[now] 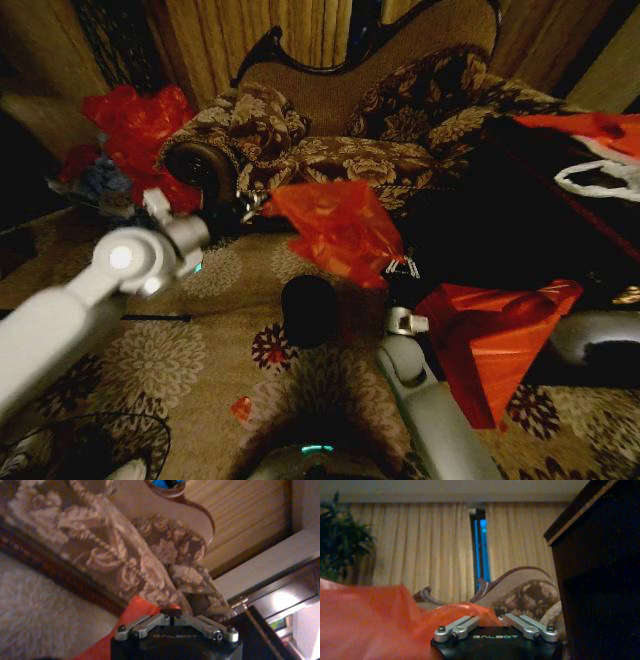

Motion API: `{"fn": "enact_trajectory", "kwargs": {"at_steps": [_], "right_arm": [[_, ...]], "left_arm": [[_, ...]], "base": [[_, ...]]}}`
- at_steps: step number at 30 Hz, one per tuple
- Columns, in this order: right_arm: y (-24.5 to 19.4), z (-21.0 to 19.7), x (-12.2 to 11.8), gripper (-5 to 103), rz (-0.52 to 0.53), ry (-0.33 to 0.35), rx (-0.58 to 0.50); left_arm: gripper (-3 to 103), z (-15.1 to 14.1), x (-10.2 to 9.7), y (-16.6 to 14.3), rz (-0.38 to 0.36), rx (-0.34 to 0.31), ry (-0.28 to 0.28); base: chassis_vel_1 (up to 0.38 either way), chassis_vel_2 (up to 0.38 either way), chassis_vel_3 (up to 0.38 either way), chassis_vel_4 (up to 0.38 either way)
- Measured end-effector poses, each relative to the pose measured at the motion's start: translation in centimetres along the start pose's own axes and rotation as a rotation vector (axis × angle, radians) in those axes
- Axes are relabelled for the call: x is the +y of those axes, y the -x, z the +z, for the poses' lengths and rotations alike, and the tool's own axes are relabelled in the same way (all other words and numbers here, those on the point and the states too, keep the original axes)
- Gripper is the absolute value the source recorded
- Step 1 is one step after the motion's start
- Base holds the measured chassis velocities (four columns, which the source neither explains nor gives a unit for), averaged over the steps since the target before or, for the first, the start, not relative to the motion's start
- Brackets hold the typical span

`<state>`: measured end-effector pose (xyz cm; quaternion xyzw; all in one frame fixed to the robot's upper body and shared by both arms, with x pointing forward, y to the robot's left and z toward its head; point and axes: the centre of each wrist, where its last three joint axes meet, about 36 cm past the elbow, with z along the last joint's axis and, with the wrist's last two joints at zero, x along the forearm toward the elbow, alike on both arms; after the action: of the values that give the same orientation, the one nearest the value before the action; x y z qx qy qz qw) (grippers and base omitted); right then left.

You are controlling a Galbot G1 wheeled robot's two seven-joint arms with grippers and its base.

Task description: Place a garbage bag over the trash bin.

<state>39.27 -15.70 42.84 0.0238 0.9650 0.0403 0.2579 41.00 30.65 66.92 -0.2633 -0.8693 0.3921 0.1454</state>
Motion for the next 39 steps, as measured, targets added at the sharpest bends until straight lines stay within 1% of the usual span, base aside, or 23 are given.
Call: {"fn": "enact_trajectory", "kwargs": {"at_steps": [3,5,7,8,9,10,13,14,15,17,18,20,21,23,24,25,30,35,37,39], "right_arm": [[-3.3,0.3,0.3,0,-0.041,-0.001,0.043],[-4.0,0.4,0.5,0,-0.051,0.001,0.052],[-5.7,0.9,1.1,0,-0.082,0.009,0.073],[-5.7,0.9,1.1,0,-0.082,0.009,0.073],[-6.3,1.3,1.4,0,-0.095,0.009,0.081],[-7.0,1.6,1.7,0,-0.109,0.011,0.089],[-7.9,1.9,2.2,0,-0.127,0.017,0.105],[-8.4,2.0,2.5,0,-0.138,0.021,0.117],[-9.2,2.3,2.8,0,-0.158,0.025,0.129],[-10.0,2.7,3.2,0,-0.183,0.027,0.14],[-10.0,2.7,3.2,0,-0.183,0.027,0.14],[-10.8,3.0,3.4,0,-0.205,0.029,0.15],[-11.6,3.2,3.6,0,-0.224,0.032,0.164],[-11.9,3.3,3.7,0,-0.23,0.034,0.167],[-12.7,3.7,4.0,0,-0.254,0.037,0.174],[-13.3,4.0,4.2,0,-0.268,0.039,0.177],[-14.5,4.1,5.0,0,-0.299,0.056,0.191],[-15.8,3.4,5.4,0,-0.341,0.079,0.209],[-16.2,3.2,5.8,0,-0.361,0.088,0.22],[-16.3,3.2,5.9,0,-0.364,0.088,0.224]], "left_arm": [[0,1.3,1.1,-0.4,-0.039,0.018,-0.028],[0,1.5,1.3,-0.4,-0.049,0.021,-0.032],[0,2.0,2.7,-0.3,-0.098,0.025,-0.04],[0,2.0,2.7,-0.3,-0.098,0.025,-0.04],[0,2.2,3.3,-0.3,-0.123,0.029,-0.047],[0,2.7,4.3,-0.4,-0.166,0.037,-0.065],[0,3.2,5.2,-0.6,-0.203,0.041,-0.076],[0,3.5,6.0,-0.9,-0.23,0.044,-0.083],[0,4.1,7.2,-1.5,-0.272,0.052,-0.097],[0,4.9,8.6,-2.4,-0.323,0.062,-0.108],[0,4.9,8.6,-2.4,-0.323,0.062,-0.108],[0,5.6,9.8,-3.2,-0.364,0.069,-0.111],[0,6.0,10.6,-3.8,-0.396,0.068,-0.112],[0,6.1,10.9,-4.1,-0.406,0.068,-0.112],[0,6.4,11.8,-4.6,-0.434,0.064,-0.112],[0,6.6,12.1,-4.9,-0.447,0.063,-0.113],[0,7.0,12.7,-5.6,-0.471,0.06,-0.123],[0,6.8,12.8,-6.5,-0.485,0.037,-0.134],[0,7.2,12.9,-7.1,-0.489,0.036,-0.157],[0,7.3,12.9,-7.2,-0.489,0.038,-0.167]], "base": [[0.0,0.0,0.0,0.0],[0.0,0.0,0.0,0.0],[0.0,0.0,0.0,0.0],[0.0,0.0,0.0,0.0],[0.0,0.0,0.0,0.0],[0.0,0.0,0.0,0.0],[0.0,0.0,0.0,0.0],[0.0,0.0,0.0,0.0],[0.0,0.0,0.0,0.0],[0.0,0.0,0.0,0.0],[0.0,0.0,0.0,0.0],[0.0,0.0,0.0,0.0],[0.0,0.0,0.0,0.0],[0.0,0.0,0.0,0.0],[0.0,0.0,0.0,0.0],[0.0,0.0,0.0,0.0],[0.0,0.0,0.0,0.0],[0.0,0.0,0.0,0.0],[0.0,0.0,0.0,0.0],[0.0,0.0,0.0,0.0]]}}
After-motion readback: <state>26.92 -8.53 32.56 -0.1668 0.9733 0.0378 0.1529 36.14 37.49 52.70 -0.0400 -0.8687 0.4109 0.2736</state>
